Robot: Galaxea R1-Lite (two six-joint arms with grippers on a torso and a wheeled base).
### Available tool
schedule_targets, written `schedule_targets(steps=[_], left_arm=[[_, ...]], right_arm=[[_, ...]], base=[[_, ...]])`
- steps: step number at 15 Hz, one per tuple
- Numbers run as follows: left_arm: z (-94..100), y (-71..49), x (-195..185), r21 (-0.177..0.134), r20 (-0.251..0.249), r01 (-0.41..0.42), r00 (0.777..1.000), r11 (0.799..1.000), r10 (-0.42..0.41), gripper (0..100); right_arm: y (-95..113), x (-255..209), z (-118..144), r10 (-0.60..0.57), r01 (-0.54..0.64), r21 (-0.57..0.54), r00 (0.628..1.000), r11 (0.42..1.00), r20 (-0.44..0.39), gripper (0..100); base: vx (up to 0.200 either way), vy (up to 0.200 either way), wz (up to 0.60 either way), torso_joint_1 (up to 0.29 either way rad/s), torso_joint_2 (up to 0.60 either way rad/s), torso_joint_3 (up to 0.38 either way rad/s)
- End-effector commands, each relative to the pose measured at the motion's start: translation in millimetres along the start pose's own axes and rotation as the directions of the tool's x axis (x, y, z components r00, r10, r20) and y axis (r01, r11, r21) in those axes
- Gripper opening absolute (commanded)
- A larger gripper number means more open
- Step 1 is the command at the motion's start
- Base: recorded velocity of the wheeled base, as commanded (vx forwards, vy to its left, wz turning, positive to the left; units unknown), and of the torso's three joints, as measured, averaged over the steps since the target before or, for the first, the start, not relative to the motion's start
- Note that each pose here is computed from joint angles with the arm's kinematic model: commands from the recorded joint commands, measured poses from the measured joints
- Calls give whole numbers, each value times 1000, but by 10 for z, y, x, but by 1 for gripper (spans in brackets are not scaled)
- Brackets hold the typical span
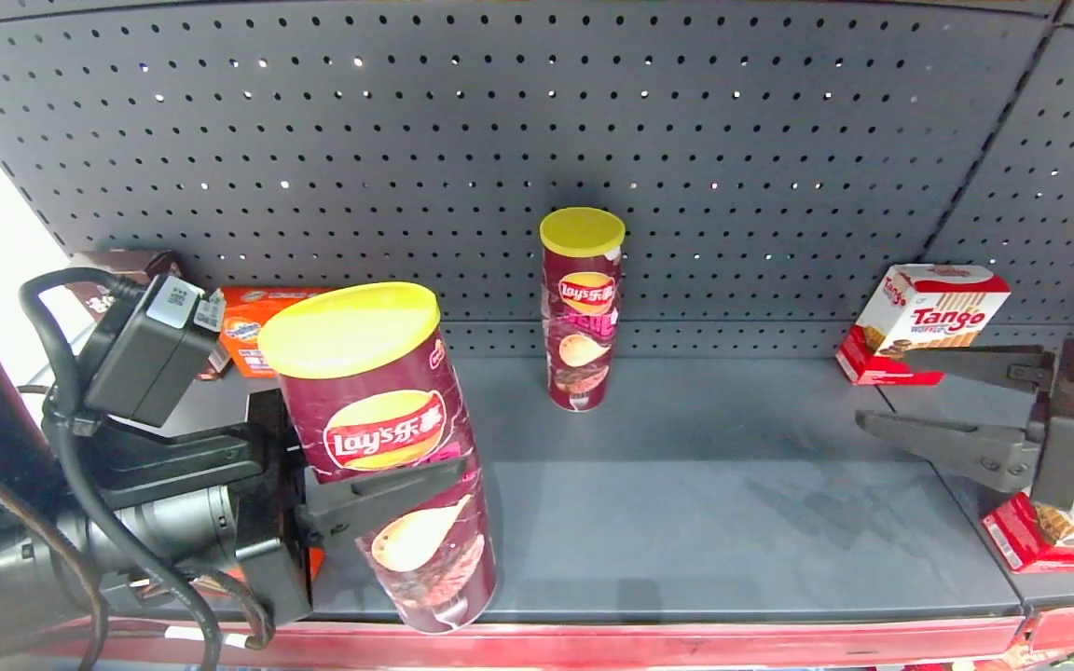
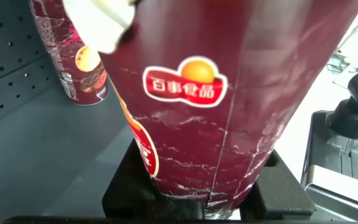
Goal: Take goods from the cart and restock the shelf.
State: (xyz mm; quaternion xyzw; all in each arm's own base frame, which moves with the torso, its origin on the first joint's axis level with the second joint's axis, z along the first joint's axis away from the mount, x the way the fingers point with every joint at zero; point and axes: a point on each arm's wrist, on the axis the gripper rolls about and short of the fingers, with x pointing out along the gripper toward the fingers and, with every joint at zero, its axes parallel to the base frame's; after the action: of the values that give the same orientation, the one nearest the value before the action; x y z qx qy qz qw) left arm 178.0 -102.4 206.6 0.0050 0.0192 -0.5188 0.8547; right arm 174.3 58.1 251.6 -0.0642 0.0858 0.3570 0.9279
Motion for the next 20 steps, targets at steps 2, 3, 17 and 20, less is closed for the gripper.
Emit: schedule_targets(steps=[2,3,17,20], left_arm=[[-6,-5,-1,-1,-2,0,1000,1000,0,0],[-7,-5,-1,-2,-3,1,1000,1000,-1,0],[-6,12,17,-8,-3,0,1000,1000,0,0],[-14,10,15,-10,-5,0,1000,1000,0,0]], right_arm=[[-254,571,58,89,-90,-42,996,995,-24,100],[-316,733,116,165,-165,-74,986,983,-8,100],[-654,2154,108,559,-496,-330,819,803,128,100],[-662,2319,43,569,-514,-307,813,801,124,100]], base=[[0,0,0,0,0,0],[0,0,0,0,0,0],[0,0,0,0,0,0],[0,0,0,0,0,0]])
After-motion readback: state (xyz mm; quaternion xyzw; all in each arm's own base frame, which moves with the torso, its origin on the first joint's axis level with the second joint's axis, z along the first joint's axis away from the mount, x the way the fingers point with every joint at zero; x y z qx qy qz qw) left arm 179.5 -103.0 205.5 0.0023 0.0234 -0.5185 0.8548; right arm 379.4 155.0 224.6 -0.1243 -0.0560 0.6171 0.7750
